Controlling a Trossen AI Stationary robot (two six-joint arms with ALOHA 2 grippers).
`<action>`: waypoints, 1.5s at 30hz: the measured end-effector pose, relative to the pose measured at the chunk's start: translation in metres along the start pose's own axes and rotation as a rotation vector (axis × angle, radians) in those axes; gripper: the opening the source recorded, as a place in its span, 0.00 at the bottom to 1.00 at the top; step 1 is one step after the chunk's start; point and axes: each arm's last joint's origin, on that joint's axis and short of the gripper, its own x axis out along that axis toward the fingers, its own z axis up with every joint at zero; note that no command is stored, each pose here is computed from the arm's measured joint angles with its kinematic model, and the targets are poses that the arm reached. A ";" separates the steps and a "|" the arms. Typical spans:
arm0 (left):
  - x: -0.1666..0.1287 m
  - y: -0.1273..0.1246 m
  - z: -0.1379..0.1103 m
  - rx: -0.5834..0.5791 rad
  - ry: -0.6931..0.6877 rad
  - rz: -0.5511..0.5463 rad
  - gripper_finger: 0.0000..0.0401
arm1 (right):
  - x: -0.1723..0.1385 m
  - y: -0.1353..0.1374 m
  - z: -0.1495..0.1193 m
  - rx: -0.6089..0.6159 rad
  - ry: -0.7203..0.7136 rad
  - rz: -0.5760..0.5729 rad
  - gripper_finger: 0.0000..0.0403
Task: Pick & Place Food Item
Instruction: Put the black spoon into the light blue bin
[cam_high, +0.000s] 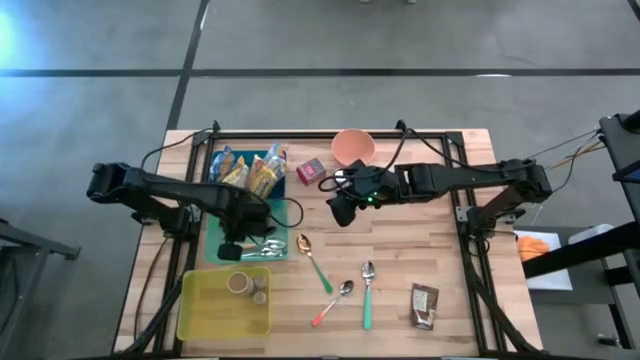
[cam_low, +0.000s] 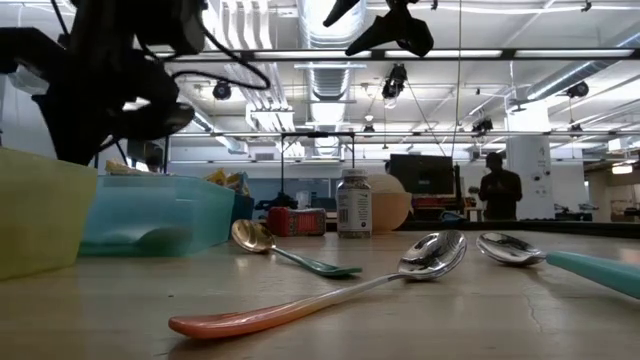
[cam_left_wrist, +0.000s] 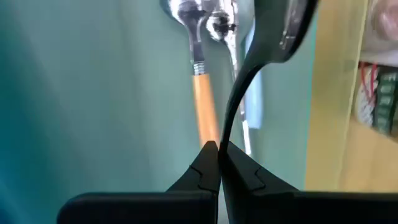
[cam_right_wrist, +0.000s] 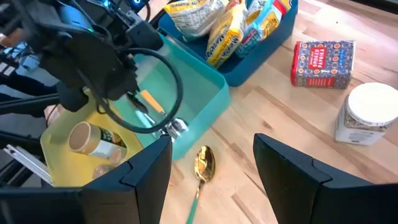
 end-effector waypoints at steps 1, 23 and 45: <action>0.005 0.000 0.001 -0.030 0.005 -0.011 0.01 | 0.000 0.000 0.000 0.000 0.001 -0.001 0.55; 0.067 0.008 0.018 -0.322 0.137 -0.043 0.01 | -0.001 0.002 -0.003 0.006 0.011 0.003 0.55; 0.068 0.008 0.018 -0.321 0.128 -0.048 0.01 | -0.002 0.006 -0.008 0.014 0.022 0.014 0.55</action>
